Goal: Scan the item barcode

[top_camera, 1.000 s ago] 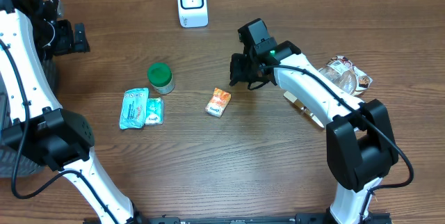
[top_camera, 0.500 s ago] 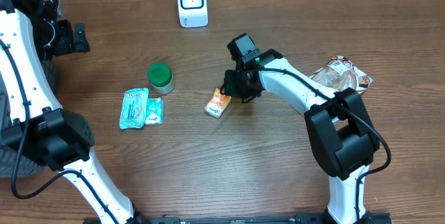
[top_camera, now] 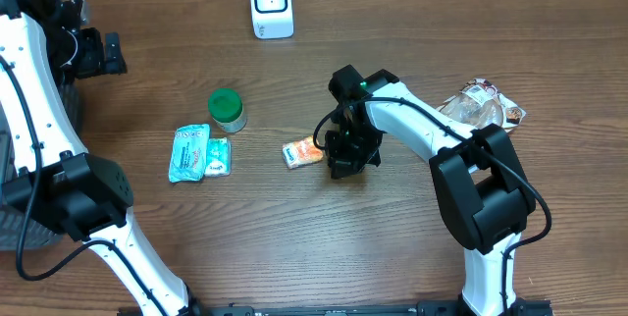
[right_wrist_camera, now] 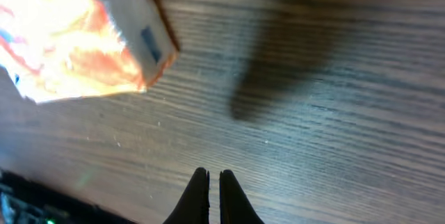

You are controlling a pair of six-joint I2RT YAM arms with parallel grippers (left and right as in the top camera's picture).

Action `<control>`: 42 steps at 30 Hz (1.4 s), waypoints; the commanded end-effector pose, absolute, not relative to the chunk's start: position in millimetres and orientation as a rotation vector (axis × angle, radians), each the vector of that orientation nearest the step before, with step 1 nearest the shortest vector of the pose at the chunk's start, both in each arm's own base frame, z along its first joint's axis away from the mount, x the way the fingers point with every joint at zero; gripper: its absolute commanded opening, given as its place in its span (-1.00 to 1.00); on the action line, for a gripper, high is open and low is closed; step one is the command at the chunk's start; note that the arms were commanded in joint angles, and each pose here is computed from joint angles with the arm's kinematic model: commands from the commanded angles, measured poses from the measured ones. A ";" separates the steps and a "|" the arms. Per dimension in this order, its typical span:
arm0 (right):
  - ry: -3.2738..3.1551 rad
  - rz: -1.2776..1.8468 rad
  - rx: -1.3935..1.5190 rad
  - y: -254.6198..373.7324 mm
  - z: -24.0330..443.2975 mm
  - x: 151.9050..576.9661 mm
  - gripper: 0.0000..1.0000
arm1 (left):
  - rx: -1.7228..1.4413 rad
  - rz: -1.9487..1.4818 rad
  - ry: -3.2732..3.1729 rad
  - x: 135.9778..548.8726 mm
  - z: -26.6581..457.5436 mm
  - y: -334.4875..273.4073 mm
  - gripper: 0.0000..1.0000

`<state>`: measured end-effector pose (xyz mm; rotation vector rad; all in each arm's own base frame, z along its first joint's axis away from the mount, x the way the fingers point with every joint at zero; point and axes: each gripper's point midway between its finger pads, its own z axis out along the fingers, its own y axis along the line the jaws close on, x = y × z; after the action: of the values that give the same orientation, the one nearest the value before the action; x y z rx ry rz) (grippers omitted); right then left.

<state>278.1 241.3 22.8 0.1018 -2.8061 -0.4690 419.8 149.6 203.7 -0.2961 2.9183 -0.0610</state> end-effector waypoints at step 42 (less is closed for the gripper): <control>-2.863 -0.804 1.210 289.7 5.9 350.8 -0.57 | -0.258 -0.053 2.886 422.9 215.9 143.6 0.99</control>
<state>357.5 288.9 11.3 1.2384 -2.8883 -0.7986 419.8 149.6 203.7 -0.2961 2.9183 -0.0610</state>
